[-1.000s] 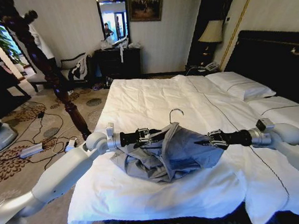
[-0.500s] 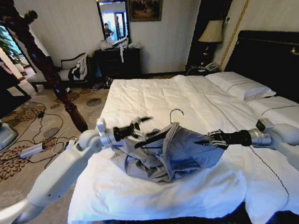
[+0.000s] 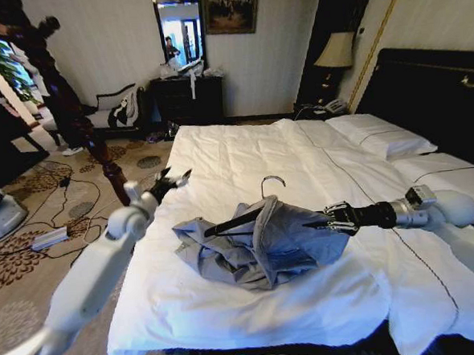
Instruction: Pick up the clothes from the bed and hang them on the clothes hanger.
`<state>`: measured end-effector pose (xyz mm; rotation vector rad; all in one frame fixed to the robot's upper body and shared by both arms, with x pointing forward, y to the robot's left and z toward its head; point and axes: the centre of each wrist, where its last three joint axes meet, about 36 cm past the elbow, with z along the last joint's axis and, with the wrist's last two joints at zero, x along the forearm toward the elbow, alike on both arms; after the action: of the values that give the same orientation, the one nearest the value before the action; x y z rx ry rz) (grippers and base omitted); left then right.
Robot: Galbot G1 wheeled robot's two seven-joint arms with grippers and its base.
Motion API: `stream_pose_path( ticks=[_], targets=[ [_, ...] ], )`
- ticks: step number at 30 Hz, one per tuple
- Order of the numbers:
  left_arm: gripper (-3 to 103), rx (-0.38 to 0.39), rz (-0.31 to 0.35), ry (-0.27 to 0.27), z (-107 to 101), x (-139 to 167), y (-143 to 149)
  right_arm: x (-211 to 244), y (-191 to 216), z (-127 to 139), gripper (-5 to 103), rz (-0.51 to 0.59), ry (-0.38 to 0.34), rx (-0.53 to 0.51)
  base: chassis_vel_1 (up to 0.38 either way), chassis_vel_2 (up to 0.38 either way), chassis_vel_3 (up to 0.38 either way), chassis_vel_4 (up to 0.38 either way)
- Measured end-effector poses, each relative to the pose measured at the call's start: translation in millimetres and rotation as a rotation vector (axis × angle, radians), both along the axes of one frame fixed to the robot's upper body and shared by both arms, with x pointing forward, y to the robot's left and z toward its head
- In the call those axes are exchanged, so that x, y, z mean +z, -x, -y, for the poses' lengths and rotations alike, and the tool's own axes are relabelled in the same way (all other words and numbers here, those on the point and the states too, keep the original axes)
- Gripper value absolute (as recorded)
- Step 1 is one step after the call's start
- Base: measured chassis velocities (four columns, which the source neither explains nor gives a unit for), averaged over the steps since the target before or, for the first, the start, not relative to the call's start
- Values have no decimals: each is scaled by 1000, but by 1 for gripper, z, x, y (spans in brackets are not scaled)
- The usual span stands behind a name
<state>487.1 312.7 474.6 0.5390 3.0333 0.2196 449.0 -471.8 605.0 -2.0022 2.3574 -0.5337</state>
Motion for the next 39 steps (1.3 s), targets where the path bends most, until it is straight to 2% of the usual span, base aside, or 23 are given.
stream_pose_path(
  ticks=[2,3,5,7,9,12,19,22,23,24,27,28,31,38,39],
  targets=[
    [100,-46,-50,17,8,-34,34,3,0,-3,18,12,-26,-20,0,0,0,0],
    [100,-46,-50,17,8,-34,34,3,0,-3,18,12,-26,-20,0,0,0,0],
    [100,-92,-96,75,21,-64,63,4,1,-8,18,12,-66,-37,0,0,0,0],
    [100,-135,-118,106,34,-81,83,4,2,-13,18,6,-94,-47,0,0,0,0],
    [100,-147,-121,114,38,-83,88,4,3,-15,18,3,-100,-48,0,0,0,0],
    [100,-195,-144,163,56,-86,112,2,4,-20,18,-6,-113,-50,0,0,0,0],
    [100,-251,-205,221,69,-93,145,3,4,-21,18,0,-118,-51,0,0,0,0],
    [100,-263,-281,327,80,-98,160,6,4,-20,18,7,-121,-53,0,0,0,0],
    [100,-262,-296,351,82,-98,161,7,4,-20,18,9,-122,-52,0,0,0,0],
    [100,-262,-296,351,82,-98,161,7,4,-20,18,9,-122,-52,0,0,0,0],
    [100,-255,-365,452,95,-100,161,9,5,-20,18,13,-122,-46,0,0,0,0],
    [100,-255,-365,452,95,-100,161,9,5,-20,18,13,-122,-46,0,0,0,0],
    [100,-259,-409,506,106,-102,155,12,5,-22,18,16,-124,-38,0,0,0,0],
    [102,-289,-447,520,119,-110,146,14,6,-25,18,16,-127,-28,0,0,0,0],
    [100,-301,-453,520,124,-113,142,15,6,-25,18,16,-128,-26,0,0,0,0]
  ],
)
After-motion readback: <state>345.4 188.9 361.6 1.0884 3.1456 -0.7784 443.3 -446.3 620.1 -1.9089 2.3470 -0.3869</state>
